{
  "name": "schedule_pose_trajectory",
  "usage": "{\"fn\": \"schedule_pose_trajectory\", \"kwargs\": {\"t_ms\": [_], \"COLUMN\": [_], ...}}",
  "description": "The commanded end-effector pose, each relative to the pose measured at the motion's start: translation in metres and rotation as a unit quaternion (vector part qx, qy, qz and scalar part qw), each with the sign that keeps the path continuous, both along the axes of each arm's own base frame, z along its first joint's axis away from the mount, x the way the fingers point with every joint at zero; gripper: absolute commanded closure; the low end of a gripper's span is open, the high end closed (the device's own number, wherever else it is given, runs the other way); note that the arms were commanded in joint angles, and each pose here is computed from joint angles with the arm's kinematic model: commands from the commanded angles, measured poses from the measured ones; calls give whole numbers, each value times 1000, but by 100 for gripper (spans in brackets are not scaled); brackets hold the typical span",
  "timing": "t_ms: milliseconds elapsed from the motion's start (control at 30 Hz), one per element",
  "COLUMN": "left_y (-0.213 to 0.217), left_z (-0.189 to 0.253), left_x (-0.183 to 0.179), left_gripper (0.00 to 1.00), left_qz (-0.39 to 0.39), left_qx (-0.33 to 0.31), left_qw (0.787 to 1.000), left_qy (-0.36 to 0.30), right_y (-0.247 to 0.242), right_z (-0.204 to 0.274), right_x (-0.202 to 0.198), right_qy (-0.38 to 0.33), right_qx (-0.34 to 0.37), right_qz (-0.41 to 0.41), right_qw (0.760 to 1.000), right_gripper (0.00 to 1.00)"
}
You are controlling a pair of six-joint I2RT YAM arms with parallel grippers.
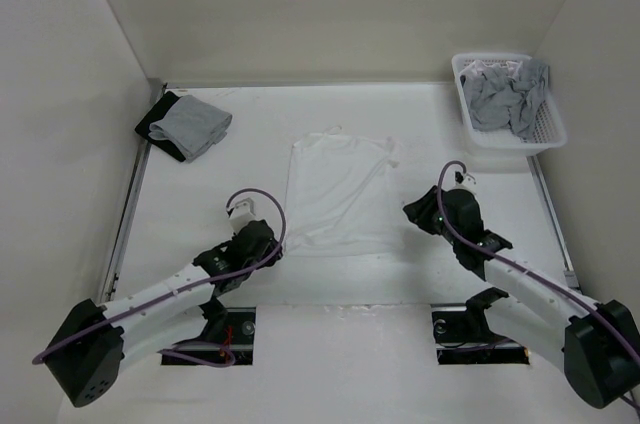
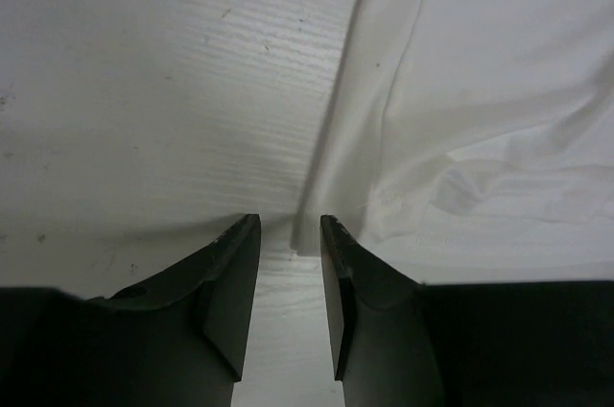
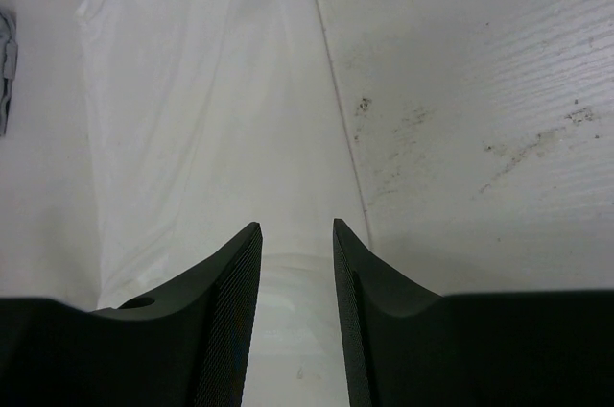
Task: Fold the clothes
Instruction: Flatten the tank top out
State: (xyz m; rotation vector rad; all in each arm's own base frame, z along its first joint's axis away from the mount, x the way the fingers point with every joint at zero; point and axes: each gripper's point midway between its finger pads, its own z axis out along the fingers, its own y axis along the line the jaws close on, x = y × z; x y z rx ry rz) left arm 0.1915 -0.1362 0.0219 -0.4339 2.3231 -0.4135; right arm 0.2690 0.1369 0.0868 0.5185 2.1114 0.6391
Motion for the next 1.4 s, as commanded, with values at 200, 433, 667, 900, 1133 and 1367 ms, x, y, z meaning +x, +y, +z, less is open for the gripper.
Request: {"fn": "schedule_pose_trajectory", "kwargs": {"t_ms": [200, 433, 667, 900, 1133, 1367], "left_y": [-16, -22, -21, -18, -4, -5], "left_z": [3, -8, 5, 58, 45, 36], "left_x": [0, -2, 6, 23, 17, 20], "left_gripper": [71, 86, 97, 98, 99, 98], "left_qz": [-16, -37, -27, 8, 46, 30], "left_qx": [-8, 26, 15, -52, -108, -125], "left_qw": [1000, 998, 999, 997, 992, 991], "left_qy": [25, 52, 34, -55, -53, -49], "right_y": [5, 6, 4, 7, 26, 35], "right_z": [2, 9, -7, -40, -54, -55], "right_x": [-7, -7, -16, -37, -62, -71], "right_qy": [-5, -15, 8, 76, 120, 134], "right_qx": [10, 17, 18, -4, -17, -2], "right_qz": [0, 0, -6, -12, 3, -2], "right_qw": [1000, 1000, 1000, 997, 993, 991], "right_gripper": [60, 59, 53, 64, 72, 62]}}
